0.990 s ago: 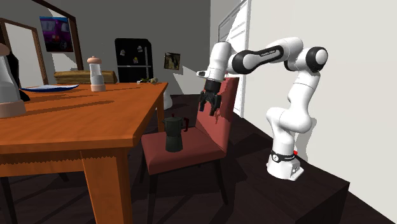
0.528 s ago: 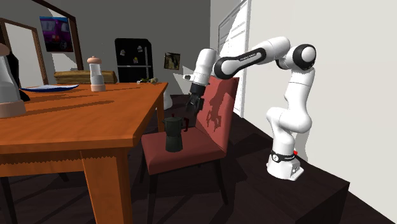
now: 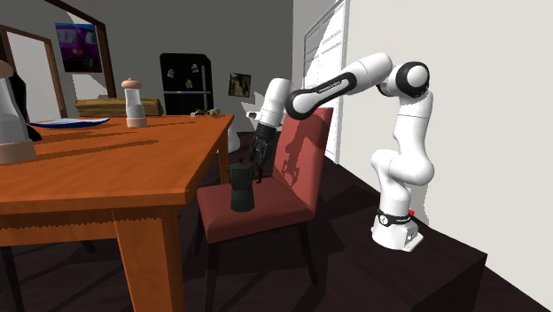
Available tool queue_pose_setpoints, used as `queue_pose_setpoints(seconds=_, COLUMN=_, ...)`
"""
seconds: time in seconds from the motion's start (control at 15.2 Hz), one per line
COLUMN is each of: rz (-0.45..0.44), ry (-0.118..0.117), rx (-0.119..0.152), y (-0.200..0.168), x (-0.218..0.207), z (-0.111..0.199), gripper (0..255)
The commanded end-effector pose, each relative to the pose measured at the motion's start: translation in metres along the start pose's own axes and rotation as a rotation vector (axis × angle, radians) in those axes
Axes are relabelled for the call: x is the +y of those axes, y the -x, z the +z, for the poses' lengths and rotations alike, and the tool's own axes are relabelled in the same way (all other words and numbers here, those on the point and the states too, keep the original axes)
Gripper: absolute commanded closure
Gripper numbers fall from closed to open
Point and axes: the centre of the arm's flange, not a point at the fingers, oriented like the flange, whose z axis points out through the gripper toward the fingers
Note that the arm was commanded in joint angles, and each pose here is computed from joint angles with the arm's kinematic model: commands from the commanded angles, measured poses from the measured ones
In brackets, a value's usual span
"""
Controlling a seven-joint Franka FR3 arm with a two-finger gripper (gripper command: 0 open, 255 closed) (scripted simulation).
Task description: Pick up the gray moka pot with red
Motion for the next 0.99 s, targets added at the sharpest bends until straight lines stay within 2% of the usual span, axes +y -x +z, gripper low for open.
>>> queue_pose_setpoints(seconds=0.0, rz=0.0, ry=0.0, rx=0.001, y=0.0045, x=-0.0011, z=0.0108, gripper=0)
queue_pose_setpoints(seconds=0.26, rz=0.0, ry=0.0, rx=0.001, y=0.0072, x=-0.0016, z=0.0186, gripper=0)
queue_pose_setpoints(seconds=0.33, rz=0.0, ry=0.0, rx=0.001, y=0.0075, x=-0.0016, z=0.0186, gripper=255)
queue_pose_setpoints(seconds=0.92, rz=0.0, ry=0.0, rx=0.001, y=0.0072, x=-0.0016, z=0.0186, gripper=255)
